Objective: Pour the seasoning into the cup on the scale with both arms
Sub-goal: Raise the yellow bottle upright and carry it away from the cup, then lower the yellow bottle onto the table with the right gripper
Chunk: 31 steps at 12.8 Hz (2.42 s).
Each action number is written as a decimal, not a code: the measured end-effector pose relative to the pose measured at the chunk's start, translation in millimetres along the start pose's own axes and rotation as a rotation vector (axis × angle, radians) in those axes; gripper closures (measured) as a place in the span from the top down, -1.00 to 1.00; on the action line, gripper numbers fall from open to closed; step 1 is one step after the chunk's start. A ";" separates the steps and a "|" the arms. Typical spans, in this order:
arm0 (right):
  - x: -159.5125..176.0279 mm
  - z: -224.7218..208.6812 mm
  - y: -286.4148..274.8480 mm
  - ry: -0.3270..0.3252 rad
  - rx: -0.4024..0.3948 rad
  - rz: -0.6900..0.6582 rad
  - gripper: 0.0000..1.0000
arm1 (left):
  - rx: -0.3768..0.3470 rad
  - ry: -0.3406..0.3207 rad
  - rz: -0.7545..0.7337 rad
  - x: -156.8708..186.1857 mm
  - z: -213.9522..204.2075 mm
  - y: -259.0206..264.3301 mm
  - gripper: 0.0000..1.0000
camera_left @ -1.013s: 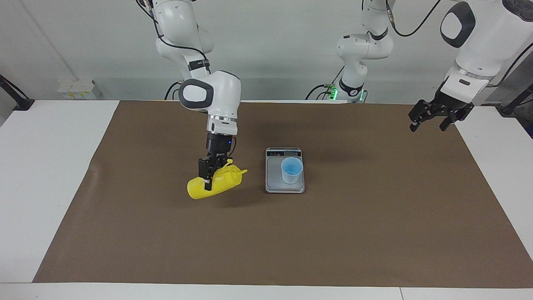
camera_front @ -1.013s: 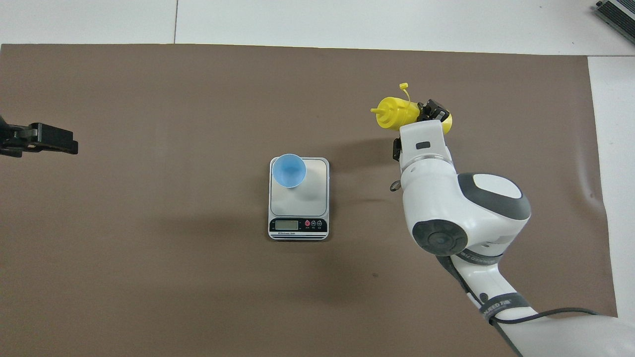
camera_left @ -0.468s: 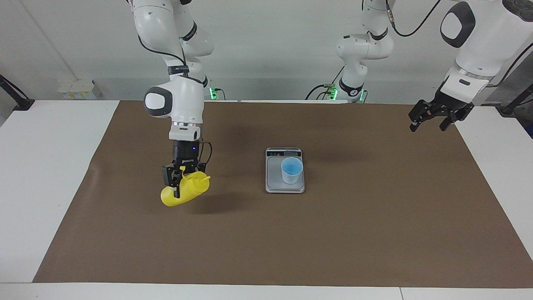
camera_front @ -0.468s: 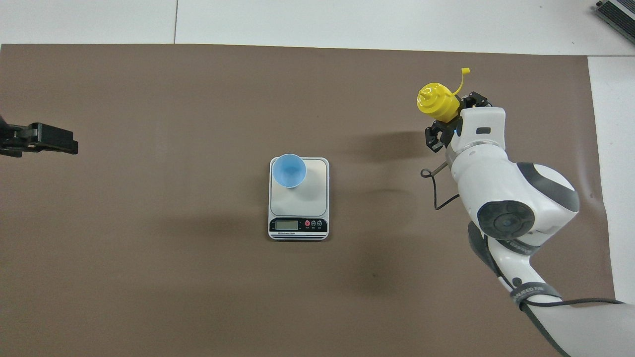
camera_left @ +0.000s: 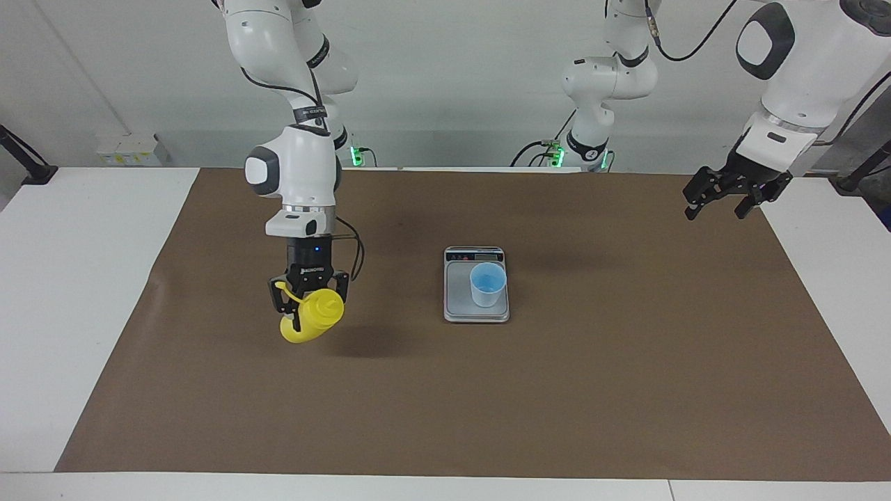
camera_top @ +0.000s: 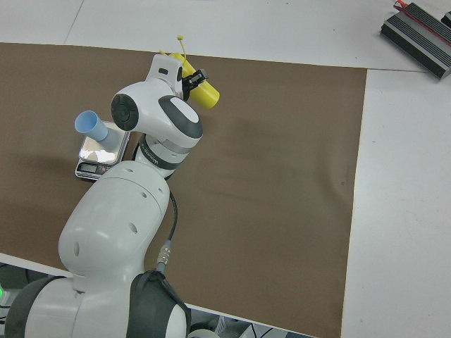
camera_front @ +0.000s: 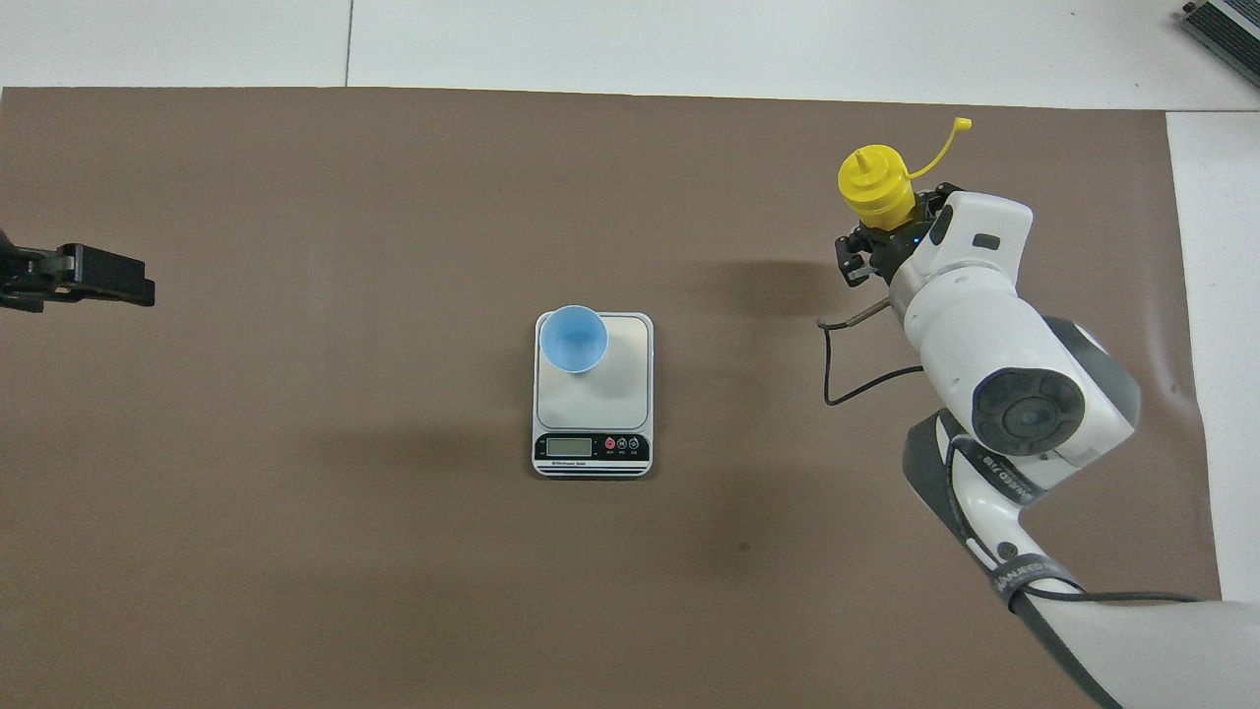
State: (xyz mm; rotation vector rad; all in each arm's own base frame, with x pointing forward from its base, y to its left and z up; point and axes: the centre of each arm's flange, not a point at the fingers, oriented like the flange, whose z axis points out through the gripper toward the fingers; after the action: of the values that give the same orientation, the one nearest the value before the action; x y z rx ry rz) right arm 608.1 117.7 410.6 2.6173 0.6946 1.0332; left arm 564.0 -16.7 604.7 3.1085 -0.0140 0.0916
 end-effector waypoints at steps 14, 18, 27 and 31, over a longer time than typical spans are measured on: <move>-8.0 6.6 33.5 -0.055 0.075 0.446 -0.04 | 0.000 0.000 0.000 0.0 0.0 0.0 1.00; -13.1 8.3 44.8 -0.061 0.063 0.428 -0.04 | 0.000 0.000 0.000 0.0 0.0 0.0 1.00; -10.2 9.8 89.1 -0.101 0.205 0.396 -0.04 | 0.000 0.000 0.000 0.0 0.0 0.0 1.00; -20.8 14.2 96.4 -0.060 0.263 0.335 -0.04 | 0.000 0.000 0.000 0.0 0.0 0.0 1.00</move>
State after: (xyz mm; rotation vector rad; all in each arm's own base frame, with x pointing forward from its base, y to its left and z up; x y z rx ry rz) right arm 637.5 23.7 425.6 3.0570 0.4086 1.0001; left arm 564.0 -16.7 604.7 3.1085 -0.0140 0.0916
